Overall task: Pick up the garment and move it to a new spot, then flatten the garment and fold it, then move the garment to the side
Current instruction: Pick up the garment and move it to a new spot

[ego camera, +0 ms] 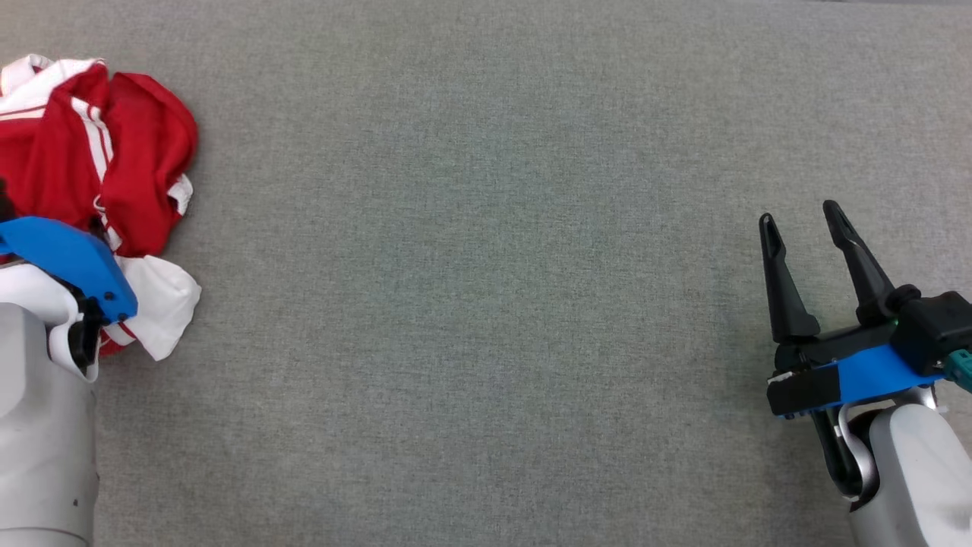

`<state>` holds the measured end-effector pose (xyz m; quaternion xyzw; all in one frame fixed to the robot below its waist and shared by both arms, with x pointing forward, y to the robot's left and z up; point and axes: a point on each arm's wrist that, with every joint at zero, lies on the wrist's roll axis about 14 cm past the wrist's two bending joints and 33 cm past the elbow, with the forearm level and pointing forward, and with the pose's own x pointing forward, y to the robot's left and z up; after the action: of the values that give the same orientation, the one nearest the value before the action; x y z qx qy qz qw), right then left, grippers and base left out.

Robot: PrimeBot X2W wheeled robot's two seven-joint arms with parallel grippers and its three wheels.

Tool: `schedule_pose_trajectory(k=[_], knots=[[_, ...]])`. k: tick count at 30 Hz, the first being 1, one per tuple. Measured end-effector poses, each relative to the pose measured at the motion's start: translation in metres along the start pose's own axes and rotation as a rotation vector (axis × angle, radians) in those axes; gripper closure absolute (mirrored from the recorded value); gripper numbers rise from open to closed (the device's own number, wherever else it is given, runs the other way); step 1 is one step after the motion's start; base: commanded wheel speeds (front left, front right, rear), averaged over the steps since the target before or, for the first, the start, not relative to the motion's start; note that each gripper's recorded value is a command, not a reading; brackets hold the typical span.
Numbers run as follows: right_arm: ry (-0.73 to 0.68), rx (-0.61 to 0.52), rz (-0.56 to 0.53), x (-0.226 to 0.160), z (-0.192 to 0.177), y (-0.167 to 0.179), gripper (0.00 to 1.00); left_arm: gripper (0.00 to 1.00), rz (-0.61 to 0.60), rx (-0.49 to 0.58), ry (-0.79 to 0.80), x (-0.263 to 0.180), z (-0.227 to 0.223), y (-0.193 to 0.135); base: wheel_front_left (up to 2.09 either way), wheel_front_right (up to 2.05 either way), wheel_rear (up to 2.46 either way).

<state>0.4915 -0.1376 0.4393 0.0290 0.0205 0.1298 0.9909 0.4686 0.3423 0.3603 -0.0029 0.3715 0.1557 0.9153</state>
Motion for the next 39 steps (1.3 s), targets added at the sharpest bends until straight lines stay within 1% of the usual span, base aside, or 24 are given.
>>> schedule_pose_trajectory(k=[2, 3, 5, 6, 8, 12, 16, 19, 23, 26, 31, 34, 37, 39], knots=[[-0.002, 0.002, 0.01, 0.001, 0.0, 0.004, 0.0, 0.0, -0.01, -0.019, 0.032, -0.001, -0.002, -0.002, 0.0, 0.0, 0.0], [-0.004, 0.003, 0.013, 0.002, 0.001, 0.005, 0.0, 0.18, -0.014, -0.021, 0.039, -0.001, -0.003, -0.002, 0.0, 0.0, 0.0], [-0.008, 0.003, 0.021, 0.003, 0.002, 0.008, 0.0, 0.18, -0.02, -0.025, 0.038, -0.002, -0.004, -0.004, 0.0, 0.0, 0.0], [-0.009, 0.004, 0.024, 0.003, 0.003, 0.009, 0.0, 1.0, -0.018, -0.021, 0.022, -0.003, -0.001, -0.004, 0.0, 0.0, 0.0], [-0.012, 0.006, 0.028, 0.003, 0.005, 0.011, 0.0, 1.0, -0.013, -0.02, -0.04, -0.006, 0.01, -0.003, 0.0, 0.0, 0.0], [-0.026, 0.008, 0.034, 0.002, 0.012, 0.016, 0.0, 1.0, -0.009, -0.003, -0.225, -0.018, 0.05, 0.001, 0.0, 0.0, 0.0], [-0.044, 0.012, 0.035, -0.001, 0.021, 0.02, 0.0, 1.0, -0.02, 0.027, -0.491, -0.045, 0.112, -0.001, 0.0, 0.0, 0.0], [-0.059, 0.018, 0.032, -0.005, 0.028, 0.023, 0.0, 1.0, -0.047, 0.057, -0.671, -0.072, 0.159, -0.014, 0.0, 0.0, 0.0], [-0.075, 0.025, 0.013, -0.013, 0.037, 0.021, 0.0, 1.0, -0.115, 0.097, -0.878, -0.113, 0.218, -0.043, 0.0, 0.0, 0.0], [-0.091, 0.033, -0.01, -0.02, 0.044, 0.017, 0.0, 1.0, -0.196, 0.128, -1.012, -0.148, 0.256, -0.078, 0.0, 0.0, 0.0], [-0.099, 0.042, -0.078, -0.037, 0.049, 0.001, 0.0, 1.0, -0.374, 0.19, -1.171, -0.206, 0.299, -0.154, 0.0, 0.0, 0.0], [-0.099, 0.045, -0.128, -0.049, 0.05, -0.013, 0.0, 1.0, -0.49, 0.211, -1.247, -0.241, 0.317, -0.201, 0.0, 0.0, 0.0], [-0.098, 0.045, -0.182, -0.062, 0.051, -0.028, 0.0, 1.0, -0.607, 0.237, -1.289, -0.269, 0.324, -0.248, 0.0, 0.0, 0.0], [-0.1, 0.049, -0.22, -0.071, 0.052, -0.039, 0.0, 1.0, -0.684, 0.235, -1.313, -0.287, 0.329, -0.275, 0.0, 0.0, 0.0]])
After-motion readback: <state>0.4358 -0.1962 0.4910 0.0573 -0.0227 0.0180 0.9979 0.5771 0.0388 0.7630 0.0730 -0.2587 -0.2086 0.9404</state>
